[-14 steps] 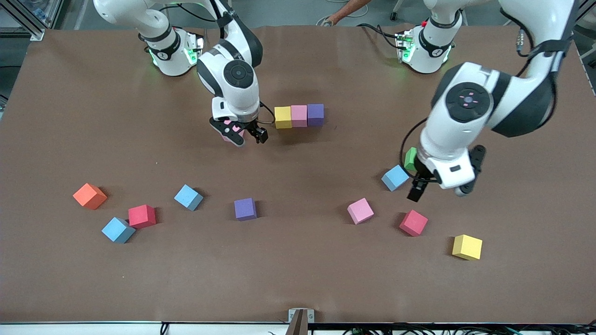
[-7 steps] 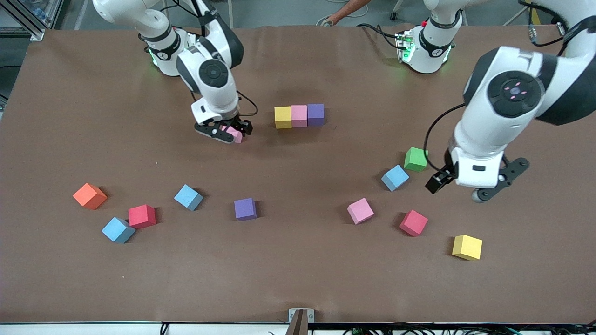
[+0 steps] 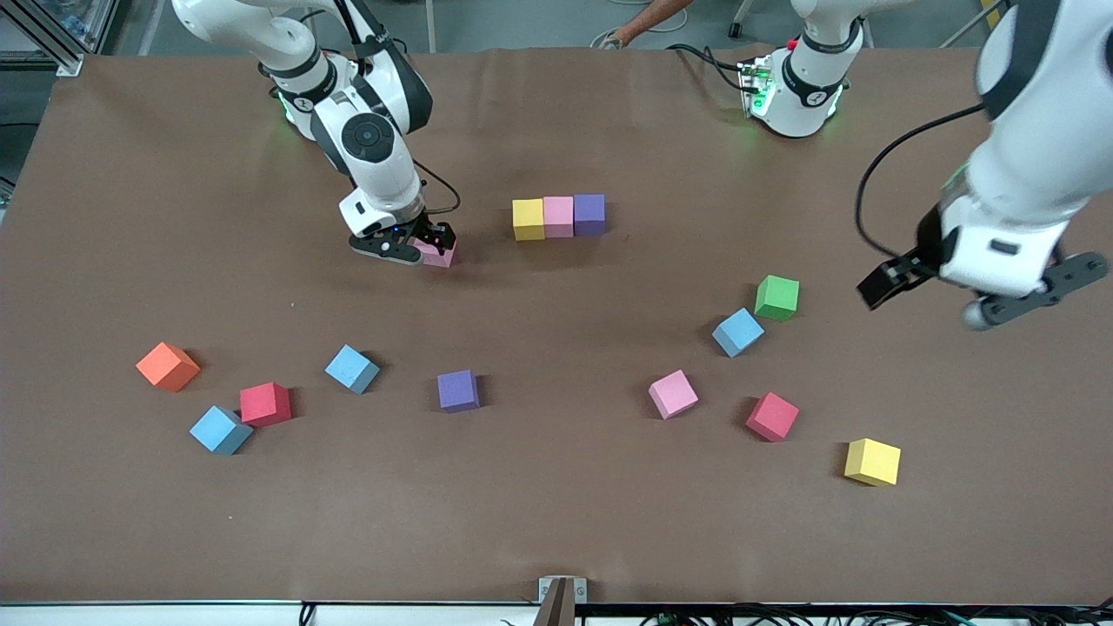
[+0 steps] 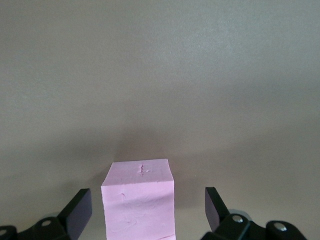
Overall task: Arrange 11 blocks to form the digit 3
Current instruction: 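Carry the pink cube with the right gripper toward the yellow cube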
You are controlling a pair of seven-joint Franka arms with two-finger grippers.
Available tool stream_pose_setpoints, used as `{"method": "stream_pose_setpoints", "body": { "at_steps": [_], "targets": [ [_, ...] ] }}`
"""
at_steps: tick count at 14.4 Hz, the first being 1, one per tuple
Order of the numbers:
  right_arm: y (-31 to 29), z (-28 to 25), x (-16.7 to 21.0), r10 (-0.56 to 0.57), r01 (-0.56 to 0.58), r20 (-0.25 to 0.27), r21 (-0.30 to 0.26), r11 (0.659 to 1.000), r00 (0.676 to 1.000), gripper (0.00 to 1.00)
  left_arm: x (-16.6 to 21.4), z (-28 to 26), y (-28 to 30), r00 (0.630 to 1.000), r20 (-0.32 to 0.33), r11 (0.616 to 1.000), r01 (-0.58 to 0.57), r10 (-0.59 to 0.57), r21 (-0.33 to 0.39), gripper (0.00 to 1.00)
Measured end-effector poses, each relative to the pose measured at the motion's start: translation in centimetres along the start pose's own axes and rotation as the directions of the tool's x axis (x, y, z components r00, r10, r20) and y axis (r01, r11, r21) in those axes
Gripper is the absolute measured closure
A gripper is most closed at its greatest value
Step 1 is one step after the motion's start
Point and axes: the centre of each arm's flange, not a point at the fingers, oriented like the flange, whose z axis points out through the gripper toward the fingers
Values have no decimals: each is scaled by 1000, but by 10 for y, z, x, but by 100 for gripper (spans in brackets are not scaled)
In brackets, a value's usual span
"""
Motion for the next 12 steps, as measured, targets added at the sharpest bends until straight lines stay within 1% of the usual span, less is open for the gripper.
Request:
{"method": "stream_pose_setpoints", "body": {
  "at_steps": [4, 6, 7, 9, 12],
  "targets": [
    [-4, 1, -4, 33, -34, 14, 31, 999, 999, 0, -6, -22, -36, 994, 1, 994, -109, 109, 23, 0],
    [-4, 10, -8, 29, -29, 24, 20, 999, 999, 0, -8, -23, -50, 983, 9, 983, -184, 184, 28, 0],
    [-4, 16, -11, 27, -27, 30, 13, 1000, 999, 0, -9, -23, -57, 978, 18, 978, -210, 210, 17, 0],
    [-5, 28, -13, 23, -23, 33, 6, 1000, 999, 0, -13, -22, -67, 969, 37, 970, -243, 243, -1, 0],
    [-7, 41, -16, 15, -15, 35, -1, 1000, 999, 0, -17, -20, -69, 952, 41, 953, -303, 303, -5, 0]
  ]
}}
